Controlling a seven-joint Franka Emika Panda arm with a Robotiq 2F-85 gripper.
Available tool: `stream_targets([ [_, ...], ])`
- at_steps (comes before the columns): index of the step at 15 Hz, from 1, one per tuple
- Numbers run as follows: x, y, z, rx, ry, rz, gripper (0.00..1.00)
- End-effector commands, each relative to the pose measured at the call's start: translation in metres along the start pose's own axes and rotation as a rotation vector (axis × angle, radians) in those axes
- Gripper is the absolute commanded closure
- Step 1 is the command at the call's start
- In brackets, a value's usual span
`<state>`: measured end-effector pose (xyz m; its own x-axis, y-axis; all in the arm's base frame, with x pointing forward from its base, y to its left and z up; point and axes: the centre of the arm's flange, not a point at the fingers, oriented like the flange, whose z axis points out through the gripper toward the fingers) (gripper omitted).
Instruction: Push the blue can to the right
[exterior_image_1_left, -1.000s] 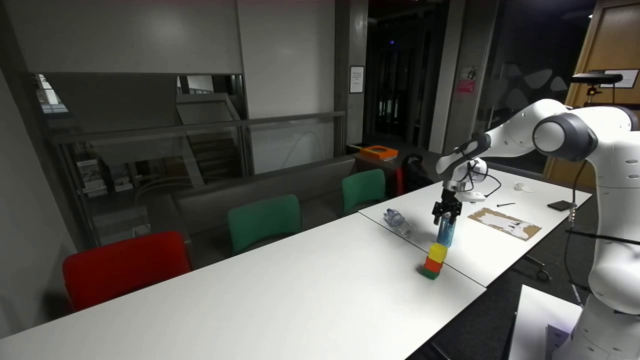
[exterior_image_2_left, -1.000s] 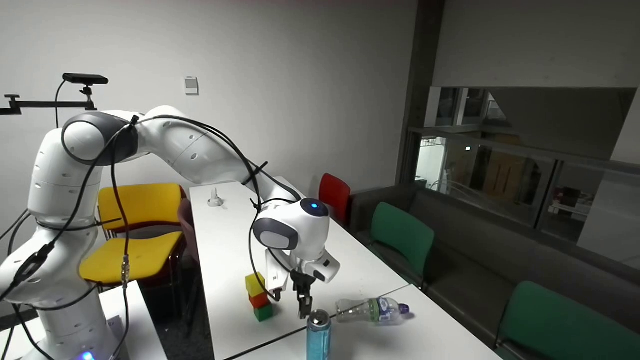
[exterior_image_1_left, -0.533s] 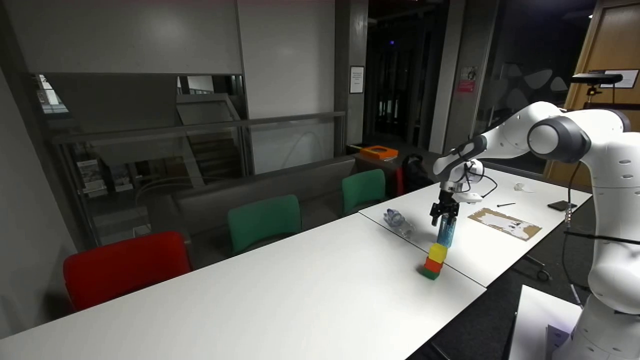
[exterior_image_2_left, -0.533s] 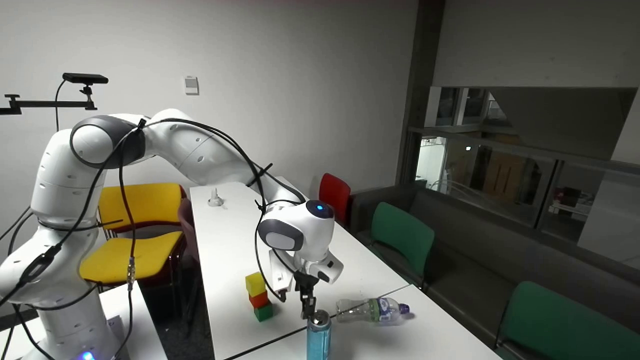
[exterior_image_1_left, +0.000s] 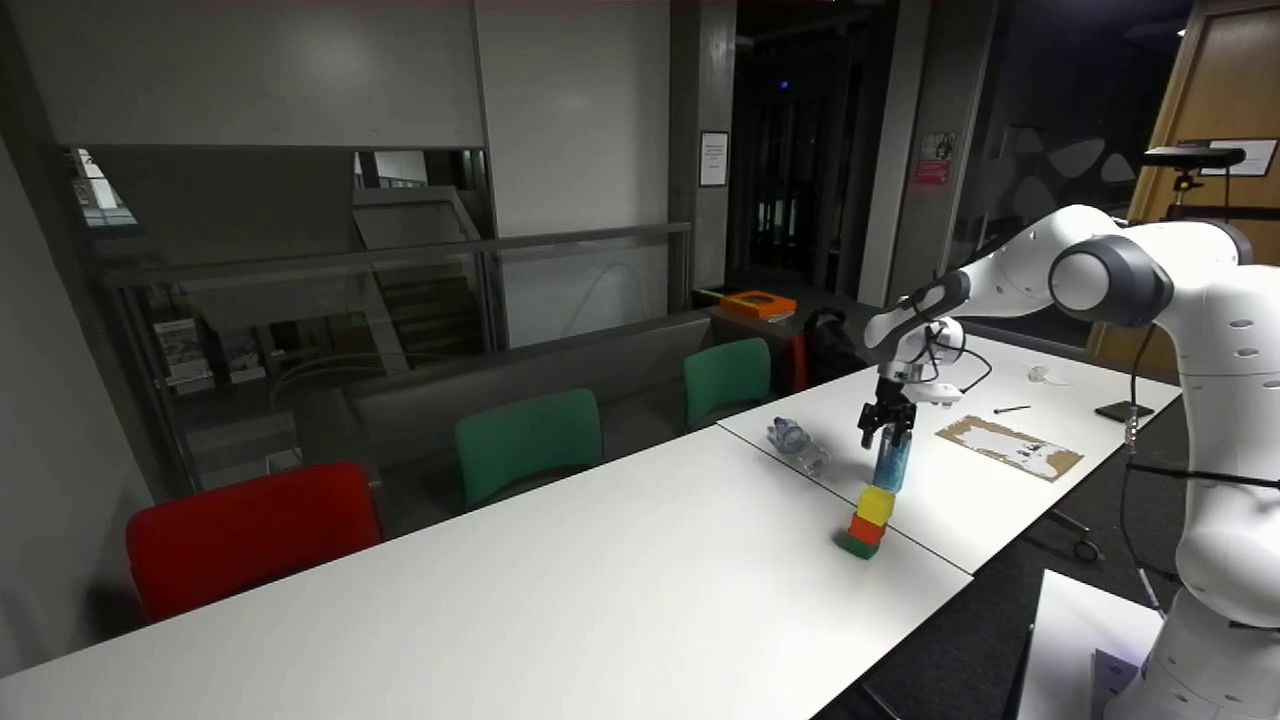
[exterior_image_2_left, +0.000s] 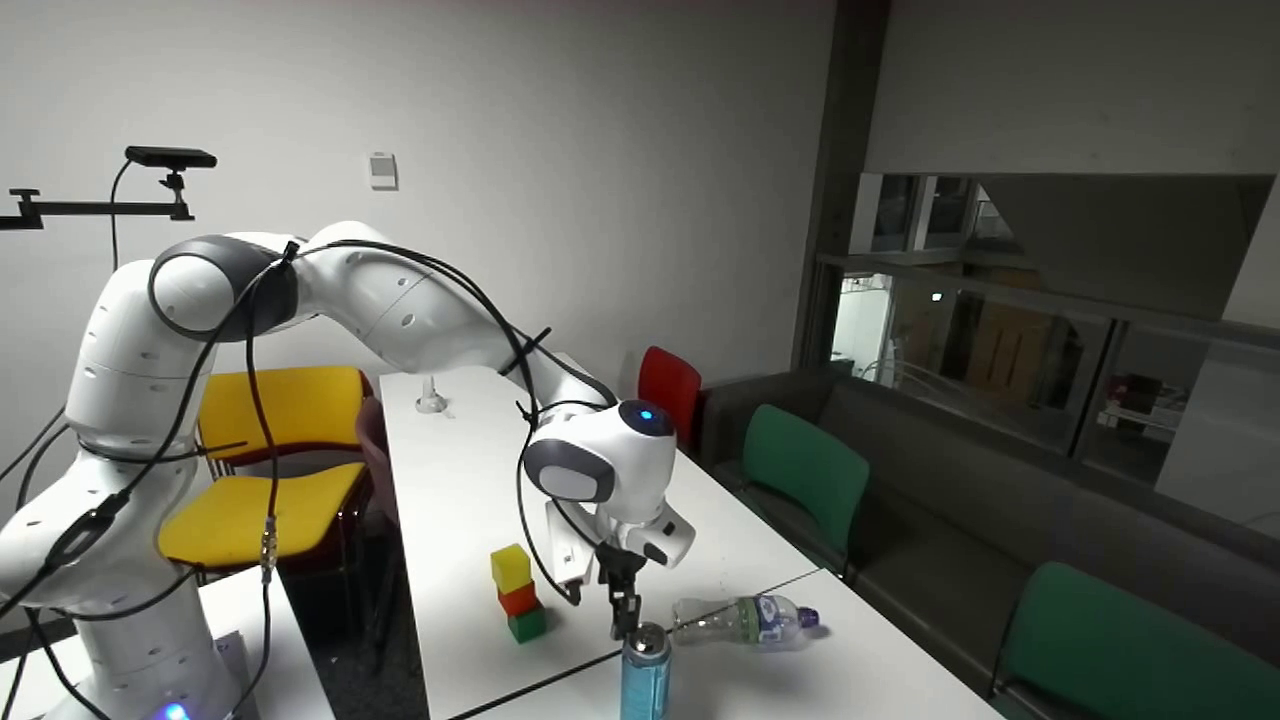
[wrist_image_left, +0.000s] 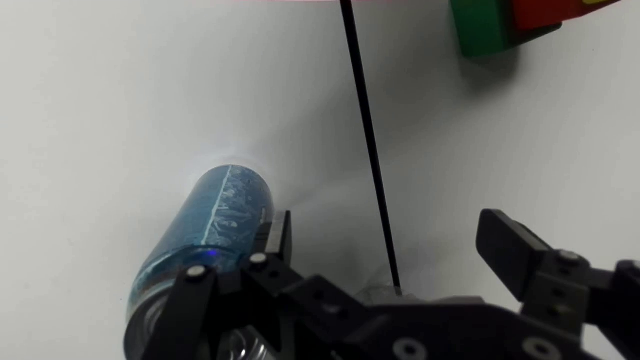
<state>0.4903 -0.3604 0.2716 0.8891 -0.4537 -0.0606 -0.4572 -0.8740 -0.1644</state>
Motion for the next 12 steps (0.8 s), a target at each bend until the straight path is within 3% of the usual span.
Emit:
stream_targets([
  [1, 0.004, 0.014, -0.008, -0.01, 0.011, 0.029, 0.0],
  [12, 0.015, 0.022, -0.023, -0.038, 0.153, 0.172, 0.0],
])
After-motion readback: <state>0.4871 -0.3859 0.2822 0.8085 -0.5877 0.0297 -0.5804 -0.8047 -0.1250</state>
